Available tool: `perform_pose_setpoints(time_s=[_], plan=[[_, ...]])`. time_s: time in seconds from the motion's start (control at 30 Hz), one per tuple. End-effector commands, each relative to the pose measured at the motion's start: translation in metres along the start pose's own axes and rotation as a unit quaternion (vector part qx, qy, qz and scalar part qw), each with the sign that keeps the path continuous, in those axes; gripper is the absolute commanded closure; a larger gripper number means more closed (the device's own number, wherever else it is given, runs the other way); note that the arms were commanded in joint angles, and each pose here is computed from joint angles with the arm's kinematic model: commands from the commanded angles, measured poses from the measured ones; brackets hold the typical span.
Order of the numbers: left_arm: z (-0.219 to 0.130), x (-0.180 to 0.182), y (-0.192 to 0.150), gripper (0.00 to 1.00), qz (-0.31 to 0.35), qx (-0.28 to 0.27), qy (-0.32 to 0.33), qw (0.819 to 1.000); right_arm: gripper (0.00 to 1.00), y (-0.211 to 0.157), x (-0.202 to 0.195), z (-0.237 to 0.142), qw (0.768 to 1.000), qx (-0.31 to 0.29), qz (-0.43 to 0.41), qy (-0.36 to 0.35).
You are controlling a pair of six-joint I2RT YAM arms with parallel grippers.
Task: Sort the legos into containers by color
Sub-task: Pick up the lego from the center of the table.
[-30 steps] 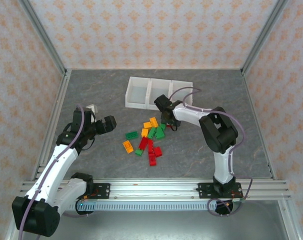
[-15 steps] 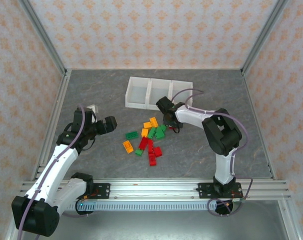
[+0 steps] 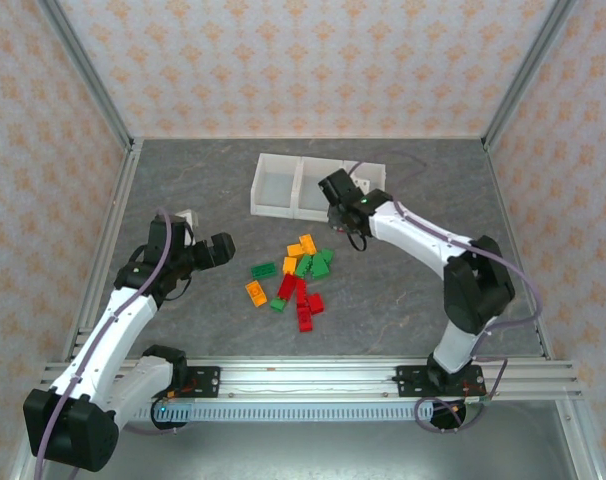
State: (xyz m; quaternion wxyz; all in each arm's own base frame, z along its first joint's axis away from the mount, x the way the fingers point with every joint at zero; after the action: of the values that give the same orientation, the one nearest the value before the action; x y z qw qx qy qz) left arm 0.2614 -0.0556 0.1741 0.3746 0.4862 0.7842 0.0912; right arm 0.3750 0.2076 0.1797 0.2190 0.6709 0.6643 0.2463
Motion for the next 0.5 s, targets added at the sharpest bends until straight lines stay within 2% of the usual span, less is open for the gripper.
perform_pose_setpoints(time_s=[0.0, 0.23, 0.47], plan=[[-0.012, -0.013, -0.002, 0.01, 0.023, -0.005, -0.036, 0.999, 0.78, 0.03, -0.02, -0.003, 0.999, -0.033, -0.021, -0.035], [-0.028, -0.024, 0.001, 0.01, 0.036, -0.03, -0.071, 0.996, 0.79, 0.059, -0.046, 0.027, 0.998, -0.034, -0.026, -0.04], [-0.028, -0.026, 0.0, 0.01, 0.039, -0.029, -0.074, 0.996, 0.79, 0.065, -0.048, 0.067, 0.997, -0.022, -0.059, -0.045]])
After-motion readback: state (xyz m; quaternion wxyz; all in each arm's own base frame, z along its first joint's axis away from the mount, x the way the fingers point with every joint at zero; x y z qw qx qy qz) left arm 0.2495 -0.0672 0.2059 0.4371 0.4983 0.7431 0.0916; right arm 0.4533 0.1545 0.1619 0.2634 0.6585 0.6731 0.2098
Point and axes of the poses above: each hand's point on the last joint's axis, 136 mm out from that joint toward the fingers, its own z axis out along the fingers, its own x axis along the line the jaws close on, y = z × x, the point moved 2 cm from there along -z, back along the fingers, and after that the axes turned 10 degrees about -z, right-handed, at the moved point
